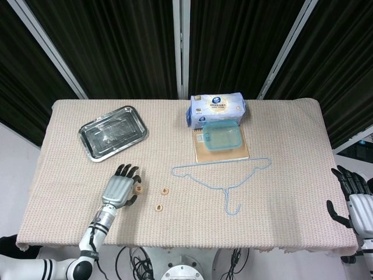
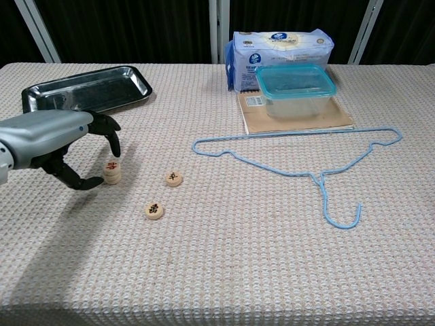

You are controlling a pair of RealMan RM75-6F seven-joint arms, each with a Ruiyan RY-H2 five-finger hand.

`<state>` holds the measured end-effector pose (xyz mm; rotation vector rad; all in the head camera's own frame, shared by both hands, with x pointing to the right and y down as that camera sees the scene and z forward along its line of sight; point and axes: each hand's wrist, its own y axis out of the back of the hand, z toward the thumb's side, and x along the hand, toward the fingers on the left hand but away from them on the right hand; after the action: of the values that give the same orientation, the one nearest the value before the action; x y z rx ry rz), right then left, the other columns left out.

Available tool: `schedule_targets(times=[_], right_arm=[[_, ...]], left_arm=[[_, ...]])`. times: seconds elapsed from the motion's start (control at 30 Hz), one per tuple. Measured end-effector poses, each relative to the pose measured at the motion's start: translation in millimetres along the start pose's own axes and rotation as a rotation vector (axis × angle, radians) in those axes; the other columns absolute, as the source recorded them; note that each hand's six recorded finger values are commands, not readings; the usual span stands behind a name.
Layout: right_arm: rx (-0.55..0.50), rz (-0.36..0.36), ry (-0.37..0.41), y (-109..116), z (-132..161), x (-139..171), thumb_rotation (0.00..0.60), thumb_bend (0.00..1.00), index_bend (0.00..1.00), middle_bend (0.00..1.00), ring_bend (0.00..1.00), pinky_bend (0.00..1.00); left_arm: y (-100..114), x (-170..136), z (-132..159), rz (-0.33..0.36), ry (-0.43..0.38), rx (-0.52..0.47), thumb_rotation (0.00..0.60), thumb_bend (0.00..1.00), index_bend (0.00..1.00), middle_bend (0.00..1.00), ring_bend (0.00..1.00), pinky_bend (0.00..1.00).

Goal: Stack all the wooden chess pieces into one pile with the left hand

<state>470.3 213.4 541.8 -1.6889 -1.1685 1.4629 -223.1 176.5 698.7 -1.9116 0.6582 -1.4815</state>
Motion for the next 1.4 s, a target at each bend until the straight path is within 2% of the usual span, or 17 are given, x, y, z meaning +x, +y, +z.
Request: schedule_targets(times=[0.57, 0.7, 0.87, 1.1, 1.4], right_arm=[[-0.001, 0.000, 0.000, 0, 0, 0, 0.600, 0.41, 0.00, 0.00, 0.00, 0.00], [-0.001, -0.001, -0.001, 0, 0, 0, 0.600, 0.41, 0.00, 0.00, 0.00, 0.00], [-0.002, -0.001, -0.001, 0, 0, 0, 0.600, 0.41, 0.00, 0.00, 0.00, 0.00], [-0.006, -0.006, -0.003, 2, -1, 0, 0.600, 0.41, 0.00, 0.00, 0.00, 0.00], [-0.009, -0.004, -0.003, 2, -1, 0, 0.600, 0.41, 0.00, 0.00, 0.00, 0.00]], left_arm=[[-1, 0, 1, -0.006, -0.001, -0.005, 0.600, 0.31, 0.39, 0.09, 0.00, 0.00], [1, 0, 1, 0.001, -0.003, -0.009, 0.600, 0.31, 0.37, 0.09, 0.00, 0.00], [2, -1, 4, 0.005, -0.014, -0.017, 0.600, 0.31, 0.28, 0.09, 0.00, 0.00], [7, -2, 21, 0.021, -0.071, -0.032, 0.600, 0.31, 0.27, 0.09, 0.00, 0.00], [2, 13, 56, 0.001, -0.115, -0.008, 0.600, 0.31, 0.30, 0.09, 0.00, 0.00]])
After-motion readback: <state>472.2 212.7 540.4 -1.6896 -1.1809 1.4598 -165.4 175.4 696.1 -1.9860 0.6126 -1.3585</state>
